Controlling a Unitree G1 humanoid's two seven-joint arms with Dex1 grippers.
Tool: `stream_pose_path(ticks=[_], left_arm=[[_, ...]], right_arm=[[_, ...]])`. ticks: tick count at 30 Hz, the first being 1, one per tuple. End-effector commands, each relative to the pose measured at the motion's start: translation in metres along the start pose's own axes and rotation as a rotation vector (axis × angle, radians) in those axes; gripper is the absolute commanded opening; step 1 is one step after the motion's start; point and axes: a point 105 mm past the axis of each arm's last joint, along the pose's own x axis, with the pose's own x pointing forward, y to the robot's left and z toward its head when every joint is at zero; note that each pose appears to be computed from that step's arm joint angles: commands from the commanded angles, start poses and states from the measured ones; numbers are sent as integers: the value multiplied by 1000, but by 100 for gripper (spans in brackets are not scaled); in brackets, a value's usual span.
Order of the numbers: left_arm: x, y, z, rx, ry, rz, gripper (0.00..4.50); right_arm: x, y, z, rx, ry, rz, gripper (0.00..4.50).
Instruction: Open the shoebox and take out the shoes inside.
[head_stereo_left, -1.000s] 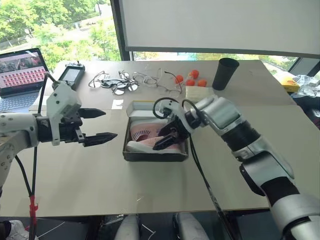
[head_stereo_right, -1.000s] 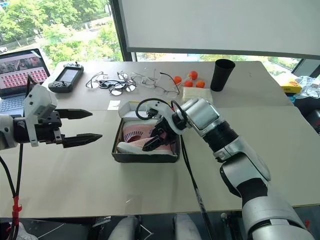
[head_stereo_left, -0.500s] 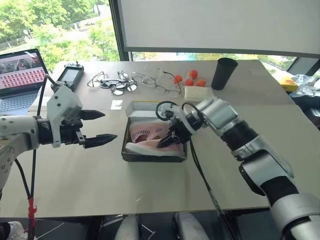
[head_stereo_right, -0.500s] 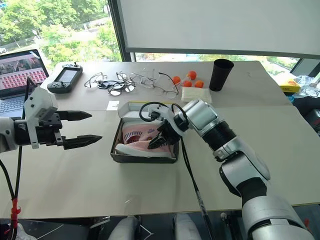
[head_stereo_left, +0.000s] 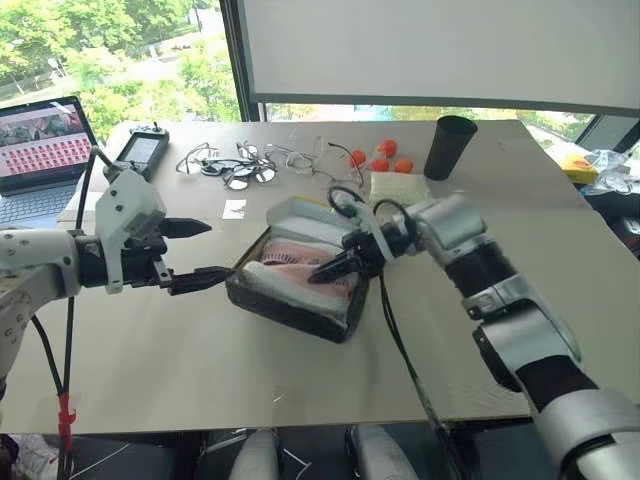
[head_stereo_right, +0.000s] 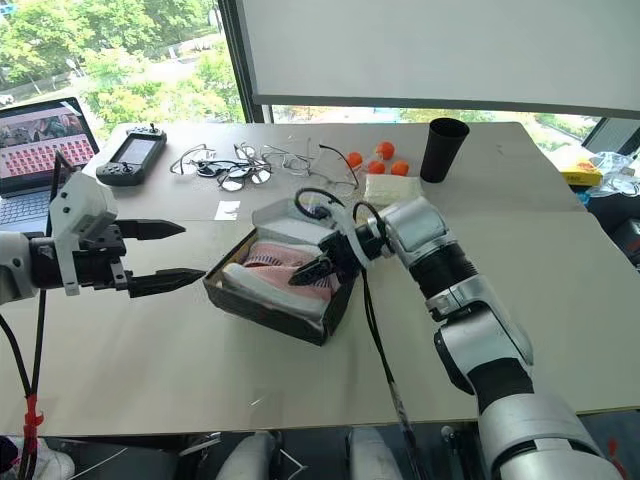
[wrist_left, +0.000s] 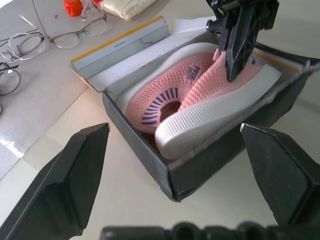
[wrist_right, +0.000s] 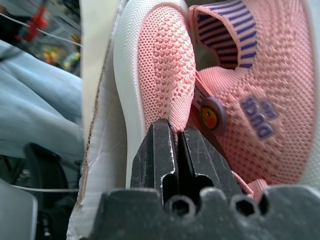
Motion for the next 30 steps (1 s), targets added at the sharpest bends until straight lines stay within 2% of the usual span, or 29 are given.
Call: stream_pose_path(ticks=[1, 2, 3, 5, 6, 7, 8, 9, 11, 15, 17, 19, 20, 21, 24, 30], left_arm=[[-3, 0, 8, 45, -18, 12, 450], [-3, 0, 8, 45, -19, 13, 450], [-3, 0, 8, 44, -17, 14, 450], [-2, 0, 5, 51, -4, 13, 450], [-2, -1, 6, 42, -13, 9, 450], [-2, -1, 6, 37, -17, 7, 450], [-2, -1, 4, 45, -7, 6, 450], [-2, -1, 4, 47, -5, 7, 450], [-2, 0, 5, 42, -13, 10, 450], [0, 0, 5, 44, -15, 4, 450], [1, 0, 5, 47, -13, -1, 450], [2, 1, 6, 48, -17, -3, 450], [2, 1, 6, 49, -17, -4, 450], [2, 1, 6, 51, -17, -5, 450], [3, 2, 7, 51, -22, -6, 450], [7, 7, 2, 43, -12, 15, 450]], right_arm=[[-6, -29, -10, -283, 156, -296, 2], [-13, -11, 18, -106, -34, -169, 2], [-16, -3, 30, -44, -112, -110, 2], [-21, -5, 37, 7, -180, -104, 2], [-36, 10, 58, 120, -332, 38, 2], [-42, 21, 65, 181, -393, 134, 2], [-35, 16, 52, 108, -322, 53, 2], [-32, 19, 46, 97, -306, 66, 2], [-37, 28, 51, 132, -354, 124, 2], [-38, 28, 50, 103, -353, 79, 2], [-27, 17, 41, 61, -281, -37, 2], [-18, 23, 33, 17, -225, -46, 2], [-10, 11, 20, -64, -126, -175, 2], [-4, 10, 14, -109, -76, -213, 2], [6, 36, 15, -128, -79, -114, 2], [6, 43, 17, -89, -121, -88, 2]])
